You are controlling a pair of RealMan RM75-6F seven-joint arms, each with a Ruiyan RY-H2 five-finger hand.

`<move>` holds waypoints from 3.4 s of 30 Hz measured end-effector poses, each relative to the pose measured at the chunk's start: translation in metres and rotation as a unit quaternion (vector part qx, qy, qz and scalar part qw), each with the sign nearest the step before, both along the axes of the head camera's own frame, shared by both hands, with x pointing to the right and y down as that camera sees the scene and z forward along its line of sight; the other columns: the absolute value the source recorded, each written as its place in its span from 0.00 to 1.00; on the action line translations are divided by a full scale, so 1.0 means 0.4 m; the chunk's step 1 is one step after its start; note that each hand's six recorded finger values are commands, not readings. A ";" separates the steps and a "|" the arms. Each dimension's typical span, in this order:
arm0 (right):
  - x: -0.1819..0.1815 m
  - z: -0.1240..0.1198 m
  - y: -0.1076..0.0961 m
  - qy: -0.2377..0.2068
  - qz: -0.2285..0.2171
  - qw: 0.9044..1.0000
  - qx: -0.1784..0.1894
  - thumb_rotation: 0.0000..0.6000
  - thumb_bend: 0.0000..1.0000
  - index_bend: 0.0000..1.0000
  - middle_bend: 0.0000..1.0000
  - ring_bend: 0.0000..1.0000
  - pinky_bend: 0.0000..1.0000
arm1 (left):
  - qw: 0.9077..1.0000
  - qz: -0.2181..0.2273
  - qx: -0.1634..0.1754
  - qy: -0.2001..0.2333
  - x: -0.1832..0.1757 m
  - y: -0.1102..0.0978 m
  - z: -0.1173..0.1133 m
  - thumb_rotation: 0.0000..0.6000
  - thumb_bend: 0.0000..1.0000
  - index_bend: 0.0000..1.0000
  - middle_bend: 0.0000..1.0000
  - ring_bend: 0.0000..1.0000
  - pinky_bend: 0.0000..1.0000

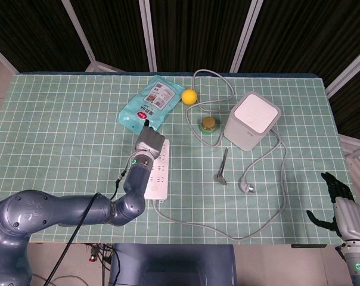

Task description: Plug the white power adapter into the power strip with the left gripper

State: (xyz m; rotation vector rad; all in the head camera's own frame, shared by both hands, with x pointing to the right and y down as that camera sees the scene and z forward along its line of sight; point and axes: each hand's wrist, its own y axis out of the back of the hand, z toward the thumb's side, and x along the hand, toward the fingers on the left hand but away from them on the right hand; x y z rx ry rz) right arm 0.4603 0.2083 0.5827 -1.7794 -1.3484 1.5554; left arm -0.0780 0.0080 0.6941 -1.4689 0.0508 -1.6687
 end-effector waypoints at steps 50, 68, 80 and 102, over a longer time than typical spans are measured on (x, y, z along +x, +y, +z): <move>0.001 -0.001 0.001 -0.002 0.003 1.000 -0.001 1.00 0.34 0.00 0.00 0.00 0.00 | 1.000 0.013 -0.011 0.007 0.006 0.038 0.053 1.00 0.53 0.69 0.72 0.20 0.01; 0.001 -0.001 0.001 -0.002 0.003 1.000 -0.001 1.00 0.34 0.00 0.00 0.00 0.00 | 1.000 0.010 -0.010 0.011 0.003 0.042 0.067 1.00 0.53 0.68 0.72 0.21 0.01; 0.001 -0.001 0.002 -0.004 0.005 1.000 -0.001 1.00 0.34 0.00 0.00 0.00 0.00 | 1.000 0.015 -0.008 0.016 0.009 0.048 0.078 1.00 0.52 0.68 0.71 0.21 0.01; -0.001 -0.005 0.003 0.004 -0.003 1.000 0.004 1.00 0.34 0.00 0.00 0.00 0.00 | 0.991 -0.052 0.062 0.108 -0.089 -0.033 -0.073 1.00 0.01 0.00 0.00 0.00 0.00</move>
